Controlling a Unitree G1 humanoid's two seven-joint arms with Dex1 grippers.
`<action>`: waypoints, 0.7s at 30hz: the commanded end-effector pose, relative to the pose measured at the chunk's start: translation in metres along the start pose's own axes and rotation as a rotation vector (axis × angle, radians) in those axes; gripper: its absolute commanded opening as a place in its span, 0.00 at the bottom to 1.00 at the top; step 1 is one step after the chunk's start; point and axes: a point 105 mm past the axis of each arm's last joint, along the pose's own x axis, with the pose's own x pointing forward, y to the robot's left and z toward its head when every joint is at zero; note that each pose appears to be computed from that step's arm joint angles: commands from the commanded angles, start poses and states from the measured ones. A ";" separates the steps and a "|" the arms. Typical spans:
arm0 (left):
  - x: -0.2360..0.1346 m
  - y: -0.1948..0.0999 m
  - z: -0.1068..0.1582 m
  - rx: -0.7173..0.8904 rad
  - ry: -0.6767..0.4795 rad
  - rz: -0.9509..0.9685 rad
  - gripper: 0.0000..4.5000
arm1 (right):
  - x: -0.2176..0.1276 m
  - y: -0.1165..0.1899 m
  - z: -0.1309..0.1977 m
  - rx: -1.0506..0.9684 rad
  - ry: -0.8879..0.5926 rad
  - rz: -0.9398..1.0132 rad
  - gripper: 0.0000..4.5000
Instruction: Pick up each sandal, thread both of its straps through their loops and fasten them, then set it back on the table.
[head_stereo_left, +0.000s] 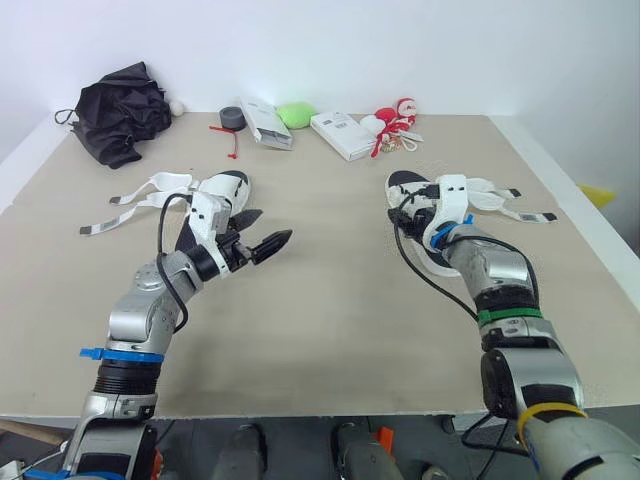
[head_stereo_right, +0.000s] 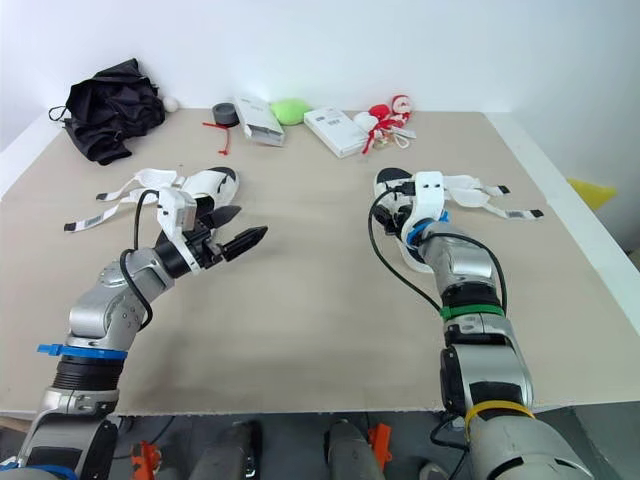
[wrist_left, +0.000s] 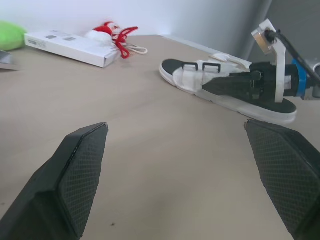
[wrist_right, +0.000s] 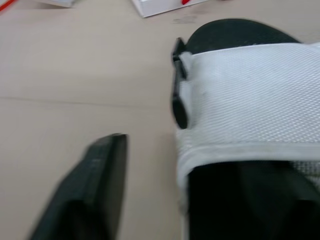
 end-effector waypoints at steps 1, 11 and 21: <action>-0.006 0.000 0.017 0.033 -0.054 0.006 1.00 | 0.005 0.004 0.019 -0.011 -0.086 0.023 0.26; -0.033 0.010 0.030 0.086 0.095 -0.121 1.00 | -0.029 0.057 0.048 -0.058 -0.158 0.594 0.03; -0.040 -0.004 0.047 0.090 0.168 -0.385 1.00 | -0.123 0.135 0.008 -0.299 0.094 1.333 0.03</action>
